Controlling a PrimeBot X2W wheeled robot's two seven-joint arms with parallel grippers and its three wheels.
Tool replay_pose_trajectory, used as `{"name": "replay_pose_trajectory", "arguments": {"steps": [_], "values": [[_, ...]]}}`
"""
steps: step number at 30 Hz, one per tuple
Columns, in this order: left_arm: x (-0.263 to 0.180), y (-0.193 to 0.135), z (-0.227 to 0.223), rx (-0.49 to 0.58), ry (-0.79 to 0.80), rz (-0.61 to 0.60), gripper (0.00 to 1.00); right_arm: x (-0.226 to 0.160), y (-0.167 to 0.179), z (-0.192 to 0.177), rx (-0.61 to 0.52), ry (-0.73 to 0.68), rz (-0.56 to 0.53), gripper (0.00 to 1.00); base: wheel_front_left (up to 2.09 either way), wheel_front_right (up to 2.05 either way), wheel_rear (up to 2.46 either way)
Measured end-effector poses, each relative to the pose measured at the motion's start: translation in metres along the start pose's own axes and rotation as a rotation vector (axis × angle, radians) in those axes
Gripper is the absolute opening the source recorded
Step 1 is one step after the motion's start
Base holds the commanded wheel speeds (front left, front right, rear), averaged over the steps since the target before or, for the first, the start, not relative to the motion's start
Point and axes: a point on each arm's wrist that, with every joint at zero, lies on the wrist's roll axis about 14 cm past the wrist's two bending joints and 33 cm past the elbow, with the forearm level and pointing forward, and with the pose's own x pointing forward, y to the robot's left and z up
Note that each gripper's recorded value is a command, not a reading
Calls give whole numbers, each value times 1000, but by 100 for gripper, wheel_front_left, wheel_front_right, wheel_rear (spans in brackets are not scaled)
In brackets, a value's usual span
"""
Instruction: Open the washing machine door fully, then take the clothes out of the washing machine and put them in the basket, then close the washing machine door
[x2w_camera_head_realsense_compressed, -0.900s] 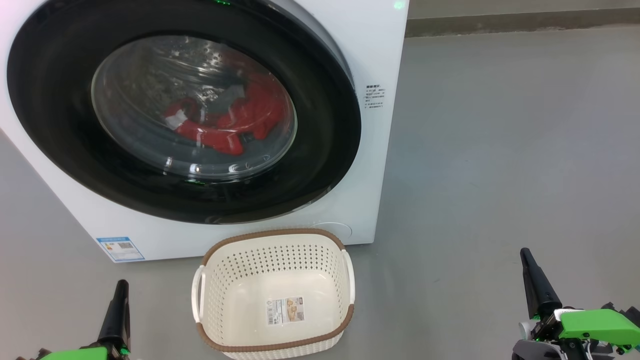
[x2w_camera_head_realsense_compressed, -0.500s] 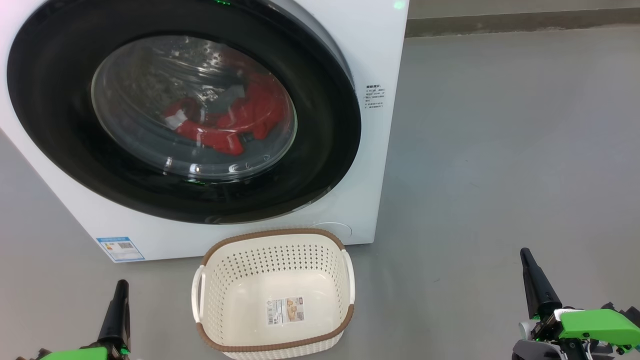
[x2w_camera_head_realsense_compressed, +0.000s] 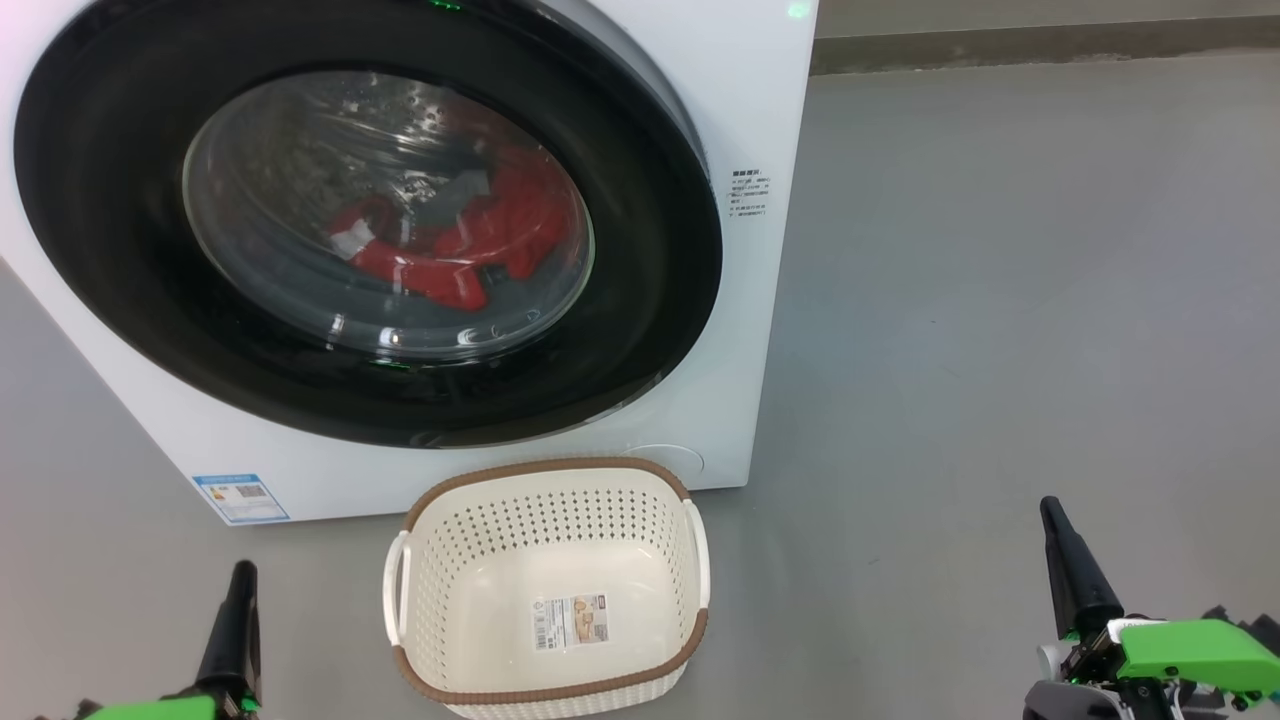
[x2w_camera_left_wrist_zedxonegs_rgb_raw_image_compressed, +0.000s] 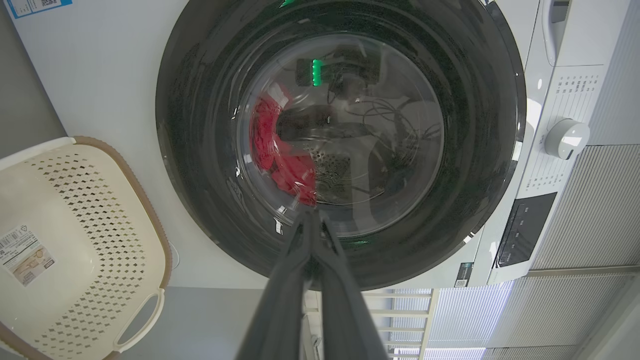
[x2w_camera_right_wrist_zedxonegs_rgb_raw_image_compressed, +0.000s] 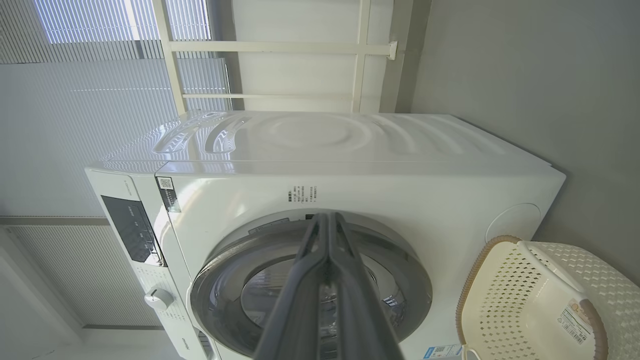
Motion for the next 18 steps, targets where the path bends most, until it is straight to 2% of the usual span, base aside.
{"name": "replay_pose_trajectory", "arguments": {"steps": [1,8,18], "values": [[0,1,0,-1,0,3,100,0,-1,0,1,0,-3,100,0,0,0],[-20,43,-9,-38,-1,126,100,-16,-40,-1,18,-8,-119,100,0,0,0],[-19,39,-7,-8,-21,116,100,-14,-37,-6,-28,-4,-111,100,0,0,0]]}}
